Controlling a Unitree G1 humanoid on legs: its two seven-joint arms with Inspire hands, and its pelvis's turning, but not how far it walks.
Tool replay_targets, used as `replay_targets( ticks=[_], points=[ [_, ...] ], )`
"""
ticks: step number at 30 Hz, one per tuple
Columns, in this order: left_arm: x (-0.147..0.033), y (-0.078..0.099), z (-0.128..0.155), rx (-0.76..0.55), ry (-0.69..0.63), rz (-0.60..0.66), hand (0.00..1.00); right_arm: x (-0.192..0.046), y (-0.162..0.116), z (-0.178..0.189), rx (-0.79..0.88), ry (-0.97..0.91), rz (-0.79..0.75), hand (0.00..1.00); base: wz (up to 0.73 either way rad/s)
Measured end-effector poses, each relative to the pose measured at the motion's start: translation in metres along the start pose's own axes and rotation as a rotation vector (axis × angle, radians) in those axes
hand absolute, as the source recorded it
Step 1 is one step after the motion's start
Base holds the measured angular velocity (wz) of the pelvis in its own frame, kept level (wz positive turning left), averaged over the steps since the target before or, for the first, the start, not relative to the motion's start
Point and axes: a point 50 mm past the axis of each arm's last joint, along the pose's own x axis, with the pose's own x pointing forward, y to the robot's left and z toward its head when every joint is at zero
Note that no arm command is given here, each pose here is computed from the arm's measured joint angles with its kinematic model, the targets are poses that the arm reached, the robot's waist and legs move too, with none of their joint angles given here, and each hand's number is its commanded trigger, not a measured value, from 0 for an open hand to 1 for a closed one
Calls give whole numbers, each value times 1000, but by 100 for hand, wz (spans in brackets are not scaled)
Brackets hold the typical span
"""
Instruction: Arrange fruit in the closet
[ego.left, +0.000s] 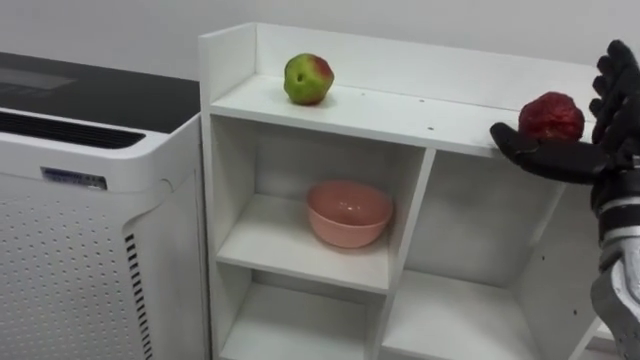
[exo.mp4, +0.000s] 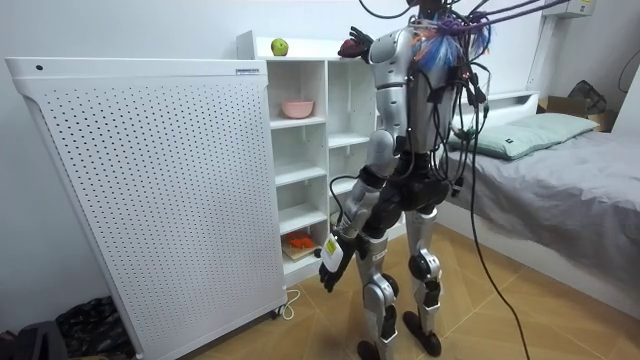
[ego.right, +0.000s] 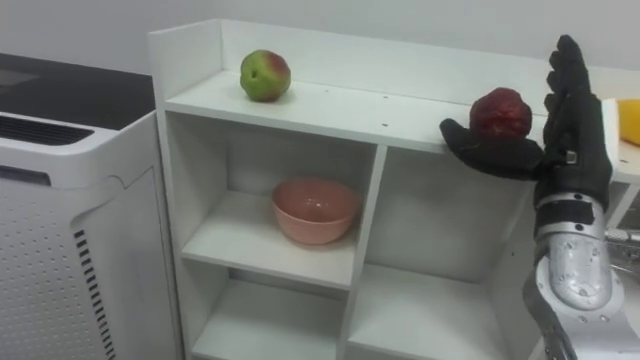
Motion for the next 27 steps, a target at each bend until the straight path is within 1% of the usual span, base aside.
replay_targets(
  ticks=[1, 2, 3, 4, 5, 6, 14, 19, 27],
  points=[
    [0, 0, -1, 0, 1, 2, 0, 0, 1, -1, -9, 8, 8, 0, 0],
    [0, 0, -1, 0, 3, 2, 0, 0, 2, -2, -11, 11, 11, 8, 0],
    [0, 0, -1, 0, 6, 3, 0, 0, 2, -2, -15, 18, 15, 50, 0],
    [0, 1, 0, 0, 6, 5, 0, -1, 2, -3, -21, 20, 17, 56, 0],
    [0, 1, 0, 0, 5, 6, 0, -1, 2, -3, -24, 20, 17, 70, 0],
    [0, 2, 2, 1, -1, 9, 0, -1, 2, -3, -26, 19, 18, 100, 0],
    [0, 3, 6, 1, -14, 15, 0, -1, 2, -4, -55, 17, 22, 100, 0],
    [0, 7, 15, -2, -46, 28, 0, -1, 3, -5, -88, 13, 44, 100, 0],
    [0, 8, 19, -13, -63, 32, 0, 0, 1, -2, -95, -12, 27, 100, 0]
  ],
)
